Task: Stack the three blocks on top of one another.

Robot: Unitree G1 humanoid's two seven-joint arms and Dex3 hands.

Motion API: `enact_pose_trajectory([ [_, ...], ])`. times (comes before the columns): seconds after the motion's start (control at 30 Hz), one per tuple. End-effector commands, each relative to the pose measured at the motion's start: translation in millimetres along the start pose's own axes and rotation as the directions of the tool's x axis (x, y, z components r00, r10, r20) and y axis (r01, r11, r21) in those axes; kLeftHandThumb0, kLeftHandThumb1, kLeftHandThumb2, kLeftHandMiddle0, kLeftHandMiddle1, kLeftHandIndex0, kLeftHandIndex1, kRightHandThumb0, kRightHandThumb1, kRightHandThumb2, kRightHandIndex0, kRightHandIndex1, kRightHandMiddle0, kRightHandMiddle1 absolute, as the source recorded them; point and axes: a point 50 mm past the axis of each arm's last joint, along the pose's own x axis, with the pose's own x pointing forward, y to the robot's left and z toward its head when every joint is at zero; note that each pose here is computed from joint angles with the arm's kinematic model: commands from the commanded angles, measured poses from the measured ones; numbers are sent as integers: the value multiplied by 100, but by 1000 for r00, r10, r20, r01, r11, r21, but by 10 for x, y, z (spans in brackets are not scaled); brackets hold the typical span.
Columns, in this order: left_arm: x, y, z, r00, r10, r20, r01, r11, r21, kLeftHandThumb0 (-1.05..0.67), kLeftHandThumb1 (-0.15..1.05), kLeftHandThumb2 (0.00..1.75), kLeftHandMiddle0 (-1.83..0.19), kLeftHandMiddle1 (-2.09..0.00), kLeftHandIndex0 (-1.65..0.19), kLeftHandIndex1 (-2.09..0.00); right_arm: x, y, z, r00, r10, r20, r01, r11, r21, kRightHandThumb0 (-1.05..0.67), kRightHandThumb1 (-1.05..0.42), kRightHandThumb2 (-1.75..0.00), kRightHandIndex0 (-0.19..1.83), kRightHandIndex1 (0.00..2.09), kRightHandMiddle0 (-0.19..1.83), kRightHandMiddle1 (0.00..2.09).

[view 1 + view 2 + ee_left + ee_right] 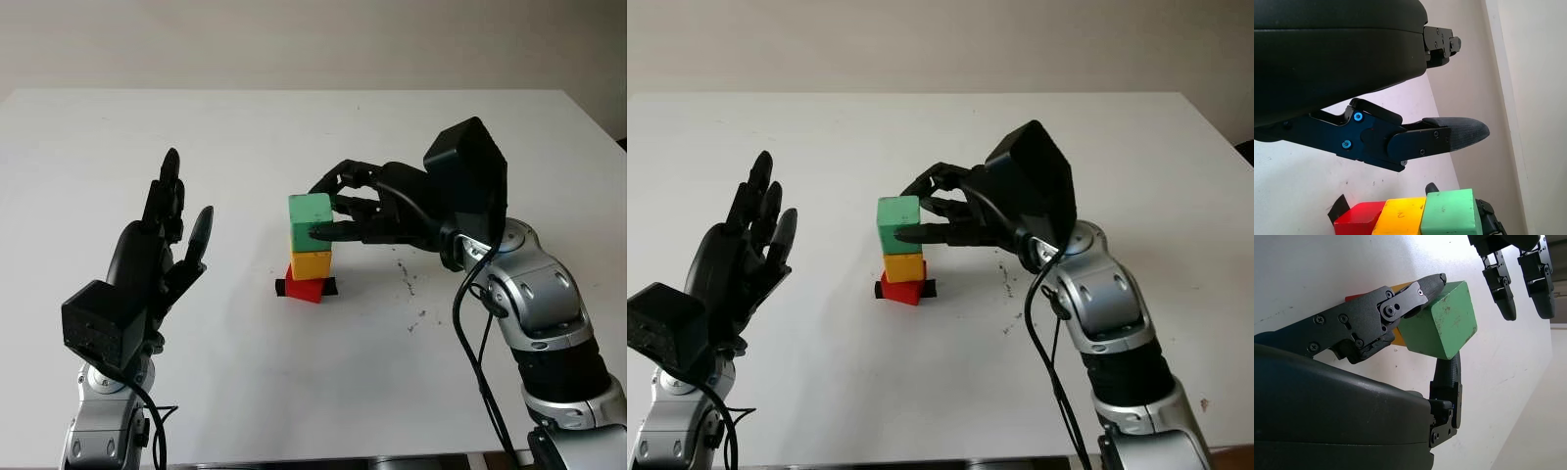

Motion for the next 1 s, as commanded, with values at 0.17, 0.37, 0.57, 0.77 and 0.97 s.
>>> enact_pose_trajectory([
  [0.17,-4,21,42,1000,2,17,-2,1000,11,-68,105,52,8,-5,6,-5,-56,-60,-43,1000,19,-4,-19,999,-34,-51,-93,-4,20,2,13,143],
  [0.37,3,21,30,1000,1,19,-1,1000,7,-67,105,52,8,-5,6,-5,-125,-99,-47,996,82,28,-77,985,-153,-78,-89,-6,1,2,-10,67],
  [0.57,13,26,21,1000,1,23,-1,1000,11,-66,105,52,7,-5,6,-5,-230,-106,-4,991,85,106,-57,968,-244,-92,-90,-5,-19,0,-19,3],
  [0.77,24,55,4,1000,6,16,-6,1000,10,-65,105,52,8,-5,7,-5,-487,-196,86,950,-57,308,104,985,-140,-94,-91,-5,-19,0,-19,0],
  [0.97,59,33,-26,1000,0,3,0,1000,13,-66,105,52,8,-6,7,-5,-707,-209,-92,891,-310,332,334,942,-16,-84,-104,-48,-19,0,-19,0],
])
